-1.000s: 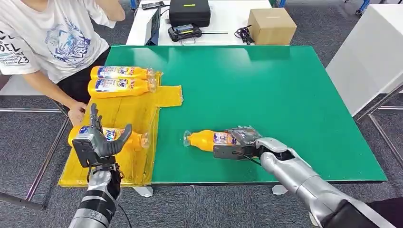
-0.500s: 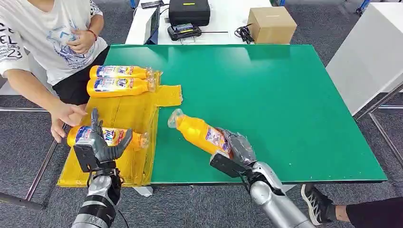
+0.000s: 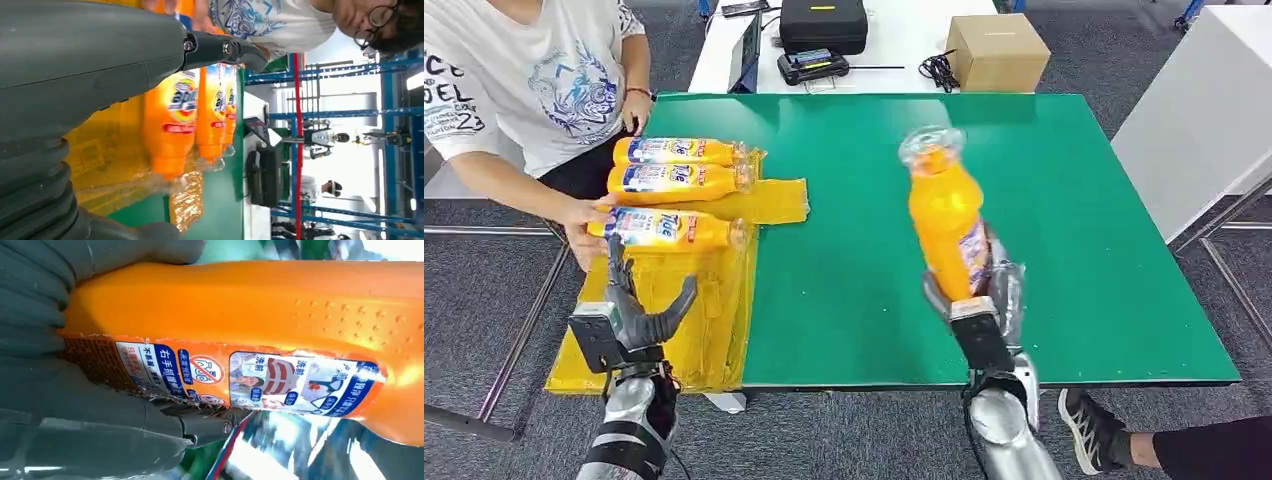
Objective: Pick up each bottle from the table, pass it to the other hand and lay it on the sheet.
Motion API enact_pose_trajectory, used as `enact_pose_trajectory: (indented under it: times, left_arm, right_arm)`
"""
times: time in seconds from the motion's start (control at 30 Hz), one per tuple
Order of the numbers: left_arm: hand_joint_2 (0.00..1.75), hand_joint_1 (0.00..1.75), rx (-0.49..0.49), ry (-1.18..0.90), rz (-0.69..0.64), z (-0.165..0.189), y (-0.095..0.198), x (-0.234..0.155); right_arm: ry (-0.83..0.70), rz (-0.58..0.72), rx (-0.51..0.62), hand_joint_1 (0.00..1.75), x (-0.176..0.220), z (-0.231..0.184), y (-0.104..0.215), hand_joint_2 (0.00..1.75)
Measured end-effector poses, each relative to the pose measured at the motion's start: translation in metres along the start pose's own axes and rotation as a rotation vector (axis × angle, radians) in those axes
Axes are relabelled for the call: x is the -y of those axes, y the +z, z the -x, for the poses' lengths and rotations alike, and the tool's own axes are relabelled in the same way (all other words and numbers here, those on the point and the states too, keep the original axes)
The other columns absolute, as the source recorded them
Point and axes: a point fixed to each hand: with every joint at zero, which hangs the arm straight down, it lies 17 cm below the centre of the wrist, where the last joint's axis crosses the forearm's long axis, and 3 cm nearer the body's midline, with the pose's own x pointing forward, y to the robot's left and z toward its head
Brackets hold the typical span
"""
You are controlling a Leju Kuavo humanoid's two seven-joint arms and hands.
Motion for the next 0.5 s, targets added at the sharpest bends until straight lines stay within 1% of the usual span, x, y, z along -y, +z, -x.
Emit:
enact_pose_trajectory:
  times: [0.07,0.13,0.2,0.27,0.4,0.5]
  left_arm:
    - [1.75,0.0,-0.023,0.042,0.01,0.001,0.003,0.004]
    - [1.75,0.0,-0.073,0.115,0.033,0.007,0.008,0.012]
    - [1.75,0.0,-0.141,0.221,0.095,0.012,0.015,0.03]
    - [1.75,0.0,-0.205,0.324,0.184,0.014,0.027,0.055]
    - [1.75,0.0,-0.346,0.526,0.356,0.012,0.057,0.104]
    - [1.75,0.0,-0.396,0.603,0.463,0.005,0.08,0.133]
  right_arm:
    - [-0.041,0.061,-0.005,1.75,0.015,-0.003,0.002,1.75]
    - [-0.048,0.085,-0.004,1.75,0.021,-0.003,0.006,1.75]
    - [-0.044,0.093,-0.005,1.75,0.023,-0.002,0.01,1.75]
    - [-0.028,0.093,0.002,1.75,0.022,-0.002,0.015,1.75]
    - [0.015,0.048,0.013,1.75,0.005,0.003,0.029,1.75]
    - [0.023,0.005,-0.004,1.75,-0.015,0.012,0.041,1.75]
